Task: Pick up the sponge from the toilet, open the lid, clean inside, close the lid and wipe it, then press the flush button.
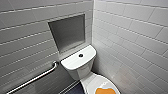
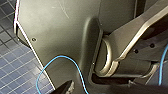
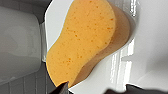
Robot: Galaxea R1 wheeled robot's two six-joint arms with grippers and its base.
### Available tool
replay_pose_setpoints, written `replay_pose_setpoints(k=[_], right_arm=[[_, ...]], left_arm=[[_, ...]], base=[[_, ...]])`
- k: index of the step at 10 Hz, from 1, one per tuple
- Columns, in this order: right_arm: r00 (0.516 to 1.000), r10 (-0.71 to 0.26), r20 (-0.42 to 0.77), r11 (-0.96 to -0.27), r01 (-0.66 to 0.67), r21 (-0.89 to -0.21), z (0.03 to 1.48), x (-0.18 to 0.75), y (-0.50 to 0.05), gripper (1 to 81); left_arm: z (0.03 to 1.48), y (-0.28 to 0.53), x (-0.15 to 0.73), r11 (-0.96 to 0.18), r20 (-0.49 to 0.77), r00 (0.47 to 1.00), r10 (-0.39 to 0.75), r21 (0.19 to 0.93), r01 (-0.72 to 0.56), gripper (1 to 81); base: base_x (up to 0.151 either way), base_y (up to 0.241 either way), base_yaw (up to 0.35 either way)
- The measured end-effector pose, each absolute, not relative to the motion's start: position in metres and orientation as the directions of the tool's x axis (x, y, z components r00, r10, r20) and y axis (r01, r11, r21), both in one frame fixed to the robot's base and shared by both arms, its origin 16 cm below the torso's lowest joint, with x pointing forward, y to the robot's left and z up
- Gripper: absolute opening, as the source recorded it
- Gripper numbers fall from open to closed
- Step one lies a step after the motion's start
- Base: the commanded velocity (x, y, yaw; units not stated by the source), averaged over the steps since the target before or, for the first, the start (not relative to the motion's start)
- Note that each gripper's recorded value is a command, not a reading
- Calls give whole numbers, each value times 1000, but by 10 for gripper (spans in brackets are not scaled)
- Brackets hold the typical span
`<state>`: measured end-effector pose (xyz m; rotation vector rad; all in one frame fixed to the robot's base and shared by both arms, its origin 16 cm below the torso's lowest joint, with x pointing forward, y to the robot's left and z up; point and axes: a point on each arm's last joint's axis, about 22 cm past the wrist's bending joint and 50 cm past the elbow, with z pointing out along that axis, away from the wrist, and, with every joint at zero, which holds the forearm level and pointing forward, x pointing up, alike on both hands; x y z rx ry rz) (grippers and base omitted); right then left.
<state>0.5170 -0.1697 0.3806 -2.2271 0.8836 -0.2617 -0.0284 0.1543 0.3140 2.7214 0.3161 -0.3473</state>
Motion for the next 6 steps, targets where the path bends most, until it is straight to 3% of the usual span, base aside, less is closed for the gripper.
replay_pose_setpoints(k=[6], right_arm=[[745, -667, -33, -488, -470, -735, 379, 581, -158, 811]], left_arm=[[281, 150, -14, -902, -267, 948, 171, 346, 260, 811]], base=[[0, 0, 0]])
